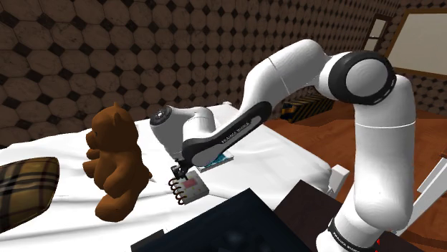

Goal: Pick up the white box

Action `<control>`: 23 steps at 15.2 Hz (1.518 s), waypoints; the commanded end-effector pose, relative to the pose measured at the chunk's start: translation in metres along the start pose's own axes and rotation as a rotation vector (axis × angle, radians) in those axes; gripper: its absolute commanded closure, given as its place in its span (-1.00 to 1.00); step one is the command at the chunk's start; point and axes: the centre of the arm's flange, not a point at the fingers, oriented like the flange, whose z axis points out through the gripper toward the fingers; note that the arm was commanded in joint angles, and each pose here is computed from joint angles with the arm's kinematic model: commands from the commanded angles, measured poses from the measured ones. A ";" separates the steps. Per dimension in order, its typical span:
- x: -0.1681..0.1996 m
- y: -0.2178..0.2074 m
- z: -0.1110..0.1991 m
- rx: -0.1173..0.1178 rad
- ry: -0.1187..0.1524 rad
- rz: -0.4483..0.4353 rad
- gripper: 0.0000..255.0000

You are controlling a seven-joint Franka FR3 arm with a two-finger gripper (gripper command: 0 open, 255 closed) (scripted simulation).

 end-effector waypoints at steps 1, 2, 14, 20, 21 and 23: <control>0.011 -0.026 0.020 -0.036 0.005 0.010 -1.00; 0.015 -0.036 0.029 -0.052 0.006 0.015 -1.00; 0.070 -0.151 0.154 -0.246 0.023 0.067 -1.00; 0.067 -0.164 0.181 -0.250 0.024 0.068 -1.00; 0.067 -0.166 0.186 -0.250 0.024 0.068 -1.00; 0.065 -0.169 0.193 -0.250 0.024 0.068 -1.00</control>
